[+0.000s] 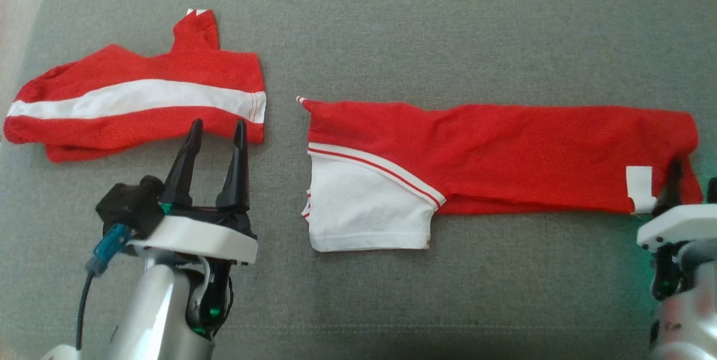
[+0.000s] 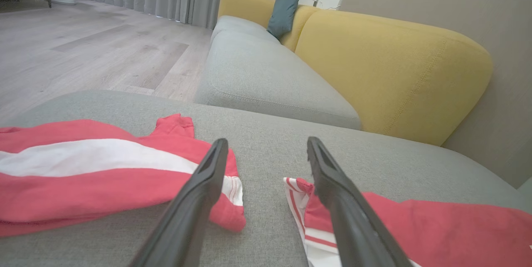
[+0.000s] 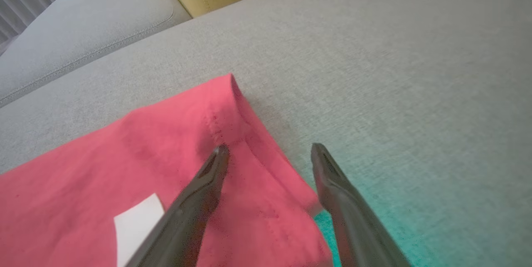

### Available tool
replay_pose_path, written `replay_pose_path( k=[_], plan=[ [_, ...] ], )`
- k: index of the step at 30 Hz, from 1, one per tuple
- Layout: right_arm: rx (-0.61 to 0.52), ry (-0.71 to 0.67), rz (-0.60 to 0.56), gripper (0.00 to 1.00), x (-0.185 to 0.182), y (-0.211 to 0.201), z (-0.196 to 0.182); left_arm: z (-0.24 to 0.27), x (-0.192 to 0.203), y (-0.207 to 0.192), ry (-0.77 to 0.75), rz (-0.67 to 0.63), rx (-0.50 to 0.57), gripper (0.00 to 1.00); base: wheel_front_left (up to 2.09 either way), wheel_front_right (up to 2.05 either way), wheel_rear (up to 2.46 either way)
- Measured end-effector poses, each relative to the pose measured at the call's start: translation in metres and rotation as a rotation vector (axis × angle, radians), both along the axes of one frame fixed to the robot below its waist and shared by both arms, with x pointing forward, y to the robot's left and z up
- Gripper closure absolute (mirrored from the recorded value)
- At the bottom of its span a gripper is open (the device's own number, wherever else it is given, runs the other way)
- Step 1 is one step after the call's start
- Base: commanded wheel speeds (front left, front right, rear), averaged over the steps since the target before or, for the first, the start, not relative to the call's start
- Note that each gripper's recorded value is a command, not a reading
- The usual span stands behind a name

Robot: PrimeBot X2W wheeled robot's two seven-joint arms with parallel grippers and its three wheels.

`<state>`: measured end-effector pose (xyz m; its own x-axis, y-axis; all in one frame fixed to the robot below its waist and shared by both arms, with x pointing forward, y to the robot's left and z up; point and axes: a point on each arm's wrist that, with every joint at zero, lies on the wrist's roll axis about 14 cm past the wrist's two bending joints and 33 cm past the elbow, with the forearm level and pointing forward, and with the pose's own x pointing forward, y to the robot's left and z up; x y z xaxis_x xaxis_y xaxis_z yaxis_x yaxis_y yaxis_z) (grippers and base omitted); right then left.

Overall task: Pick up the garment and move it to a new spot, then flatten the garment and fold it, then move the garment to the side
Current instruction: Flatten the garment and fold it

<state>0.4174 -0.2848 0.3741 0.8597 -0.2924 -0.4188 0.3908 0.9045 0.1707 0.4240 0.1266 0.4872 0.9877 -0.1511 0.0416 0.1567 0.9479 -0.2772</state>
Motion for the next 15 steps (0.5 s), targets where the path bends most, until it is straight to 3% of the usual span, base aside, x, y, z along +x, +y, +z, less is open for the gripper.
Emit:
replay_pose_path(
  k=[13,14,15],
  plan=[
    [0.034,0.106,0.009,0.00,0.016,0.006,-0.023,-0.010,0.010,0.003,0.024,0.012,-0.016,0.00,0.00,0.00,0.00],
    [0.039,0.111,0.010,0.43,0.016,0.007,-0.024,-0.011,0.010,0.003,0.025,0.012,-0.016,0.00,0.00,0.00,0.00],
    [0.041,0.114,0.009,0.98,0.016,0.007,-0.024,-0.011,0.010,0.003,0.026,0.012,-0.016,0.00,0.00,0.00,0.00]
  ],
)
